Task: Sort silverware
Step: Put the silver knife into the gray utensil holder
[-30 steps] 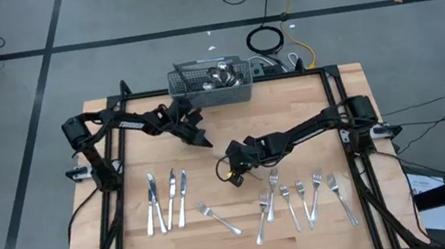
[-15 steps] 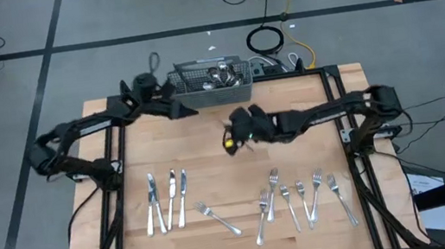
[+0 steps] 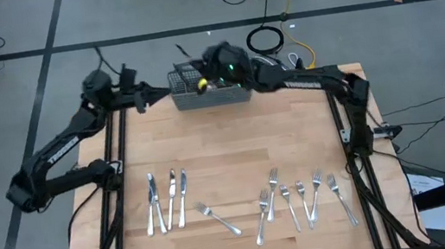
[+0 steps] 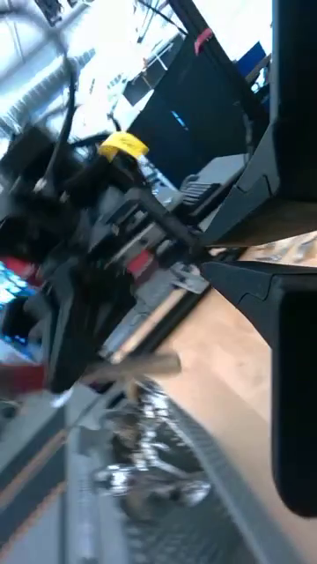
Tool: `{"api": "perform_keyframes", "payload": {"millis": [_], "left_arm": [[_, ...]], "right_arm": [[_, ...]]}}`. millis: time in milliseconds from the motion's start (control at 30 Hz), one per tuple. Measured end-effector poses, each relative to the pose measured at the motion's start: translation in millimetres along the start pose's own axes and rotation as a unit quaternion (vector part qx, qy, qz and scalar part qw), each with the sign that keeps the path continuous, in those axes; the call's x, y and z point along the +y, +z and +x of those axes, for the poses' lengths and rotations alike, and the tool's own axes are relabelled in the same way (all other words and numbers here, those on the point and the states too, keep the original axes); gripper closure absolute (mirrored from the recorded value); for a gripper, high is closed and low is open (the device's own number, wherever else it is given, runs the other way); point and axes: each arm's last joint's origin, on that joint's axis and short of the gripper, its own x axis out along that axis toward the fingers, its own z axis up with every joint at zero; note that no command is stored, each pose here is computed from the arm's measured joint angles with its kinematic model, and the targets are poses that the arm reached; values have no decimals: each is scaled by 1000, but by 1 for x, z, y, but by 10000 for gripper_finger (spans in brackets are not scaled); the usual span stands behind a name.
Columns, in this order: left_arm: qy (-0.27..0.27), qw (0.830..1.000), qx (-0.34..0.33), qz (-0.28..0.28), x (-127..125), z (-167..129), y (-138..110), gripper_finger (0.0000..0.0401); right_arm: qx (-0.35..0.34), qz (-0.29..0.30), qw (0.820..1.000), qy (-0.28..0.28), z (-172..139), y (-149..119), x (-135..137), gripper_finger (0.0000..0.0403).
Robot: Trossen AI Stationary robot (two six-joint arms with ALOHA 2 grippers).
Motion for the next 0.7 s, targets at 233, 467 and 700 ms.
{"api": "perform_keyframes", "payload": {"millis": [233, 467, 700], "left_arm": [[-3, 998, -45, 39, -19, -24, 6, 356], [0, 996, -68, 56, -27, -36, 9, 356], [2, 995, -75, 61, -29, -40, 10, 356]], "right_arm": [[-67, -3, 996, 57, 70, -9, -13, 403], [-117, 43, 990, 66, 104, -50, -15, 403], [-120, 45, 991, 40, 113, -66, -18, 403]]}}
